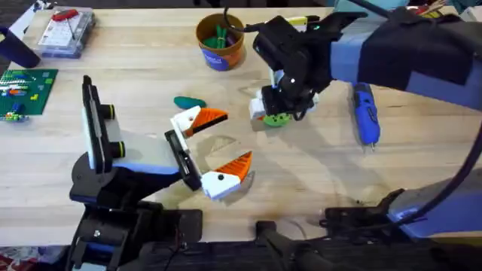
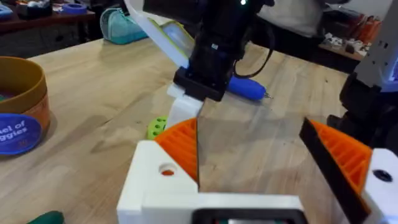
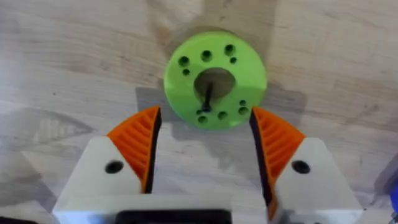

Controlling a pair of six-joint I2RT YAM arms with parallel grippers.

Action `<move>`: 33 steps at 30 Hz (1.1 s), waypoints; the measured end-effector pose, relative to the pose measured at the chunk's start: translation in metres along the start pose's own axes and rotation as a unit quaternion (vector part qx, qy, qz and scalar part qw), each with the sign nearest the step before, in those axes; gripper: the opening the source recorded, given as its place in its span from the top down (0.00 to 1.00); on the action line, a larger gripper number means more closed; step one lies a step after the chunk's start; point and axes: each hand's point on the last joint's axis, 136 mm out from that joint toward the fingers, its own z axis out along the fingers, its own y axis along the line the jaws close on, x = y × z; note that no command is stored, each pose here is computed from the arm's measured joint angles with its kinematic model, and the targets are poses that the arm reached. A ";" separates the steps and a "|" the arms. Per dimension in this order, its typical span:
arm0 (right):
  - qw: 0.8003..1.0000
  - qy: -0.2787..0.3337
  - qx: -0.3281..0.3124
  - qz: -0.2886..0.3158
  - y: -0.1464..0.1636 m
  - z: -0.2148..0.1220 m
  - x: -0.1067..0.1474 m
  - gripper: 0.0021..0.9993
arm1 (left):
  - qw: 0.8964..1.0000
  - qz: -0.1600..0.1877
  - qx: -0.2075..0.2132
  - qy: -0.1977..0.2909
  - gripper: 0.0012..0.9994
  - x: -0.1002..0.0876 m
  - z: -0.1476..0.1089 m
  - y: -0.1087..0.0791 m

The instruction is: Pick up the gripper from the table and insert it into the empty holder that is missing its gripper. Then pick up a screw, insert it into the mounting hole, and use the screwdriver to tighten it. Finally, clean up the table by picking up the vegetable and placing it into the bucket.

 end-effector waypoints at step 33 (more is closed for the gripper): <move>0.999 -0.014 0.033 0.006 -0.003 0.005 -0.003 0.60 | 1.000 0.000 0.000 0.000 0.01 0.000 0.000 0.000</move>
